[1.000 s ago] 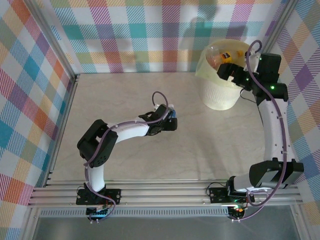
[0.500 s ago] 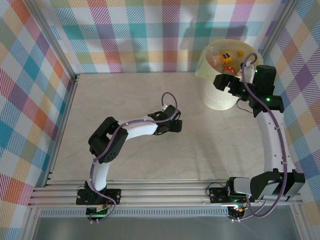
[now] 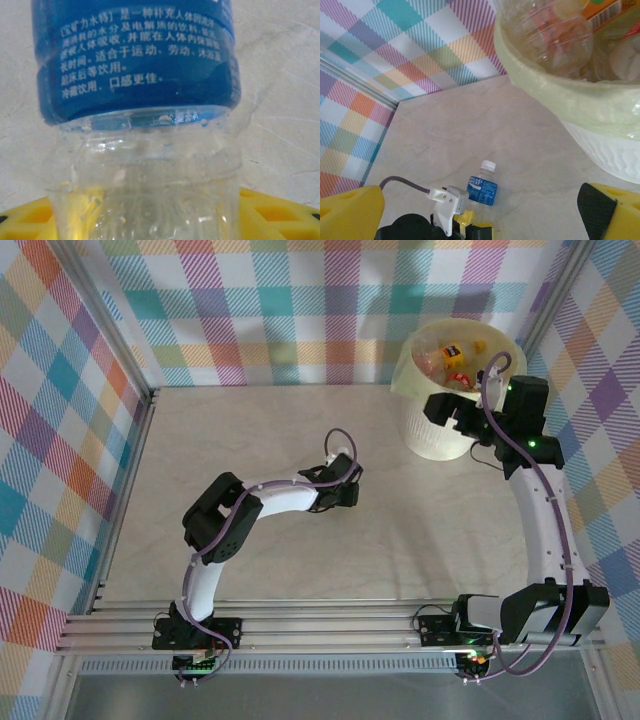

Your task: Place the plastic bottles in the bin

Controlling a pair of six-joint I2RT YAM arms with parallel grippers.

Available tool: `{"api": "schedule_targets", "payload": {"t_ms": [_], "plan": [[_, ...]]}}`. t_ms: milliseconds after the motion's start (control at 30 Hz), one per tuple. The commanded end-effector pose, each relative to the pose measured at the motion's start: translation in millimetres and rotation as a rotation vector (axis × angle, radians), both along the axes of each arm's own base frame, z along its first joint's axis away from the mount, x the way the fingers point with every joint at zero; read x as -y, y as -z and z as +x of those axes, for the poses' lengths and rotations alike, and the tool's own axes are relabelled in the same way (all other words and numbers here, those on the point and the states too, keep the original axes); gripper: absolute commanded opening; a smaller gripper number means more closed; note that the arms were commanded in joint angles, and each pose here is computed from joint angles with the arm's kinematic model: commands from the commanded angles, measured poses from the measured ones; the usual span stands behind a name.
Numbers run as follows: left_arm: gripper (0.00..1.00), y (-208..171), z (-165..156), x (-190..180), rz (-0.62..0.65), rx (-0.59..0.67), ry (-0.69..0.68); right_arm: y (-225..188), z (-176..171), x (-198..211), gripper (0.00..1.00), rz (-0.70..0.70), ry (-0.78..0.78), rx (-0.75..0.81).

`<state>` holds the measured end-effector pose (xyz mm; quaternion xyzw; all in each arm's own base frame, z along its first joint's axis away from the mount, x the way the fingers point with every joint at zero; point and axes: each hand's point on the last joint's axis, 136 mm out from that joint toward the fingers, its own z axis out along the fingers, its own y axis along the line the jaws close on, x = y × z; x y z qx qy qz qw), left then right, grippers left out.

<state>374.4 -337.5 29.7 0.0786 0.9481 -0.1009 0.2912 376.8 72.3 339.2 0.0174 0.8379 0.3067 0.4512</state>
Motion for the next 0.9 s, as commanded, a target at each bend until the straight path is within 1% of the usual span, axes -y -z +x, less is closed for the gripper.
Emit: {"api": "schedule_targets", "payload": {"t_ms": [0,133,267,400,567,767,867], "plan": [[0.4,-22,-6,2,-0.056,0.038,0.0,-16,-9,-16,1.0,0.02,-0.094,0.071],[0.36,-51,-6,1,-0.129,0.11,-0.01,-20,-16,-33,1.0,0.024,-0.174,0.092],[0.35,-93,-7,-2,-0.245,0.217,-0.012,-20,-19,-48,1.0,0.015,-0.22,0.101],[0.35,-142,-18,5,-0.428,0.323,0.062,-24,-23,-65,1.0,0.036,-0.282,0.119],[0.35,-193,-33,11,-0.564,0.391,0.166,-28,-26,-82,1.0,0.071,-0.351,0.116],[0.35,-243,-58,29,-0.731,0.405,0.346,-31,-28,-99,1.0,0.108,-0.416,0.091],[0.35,-264,-69,37,-0.808,0.413,0.414,-36,-31,-107,1.0,0.129,-0.458,0.085]]}}
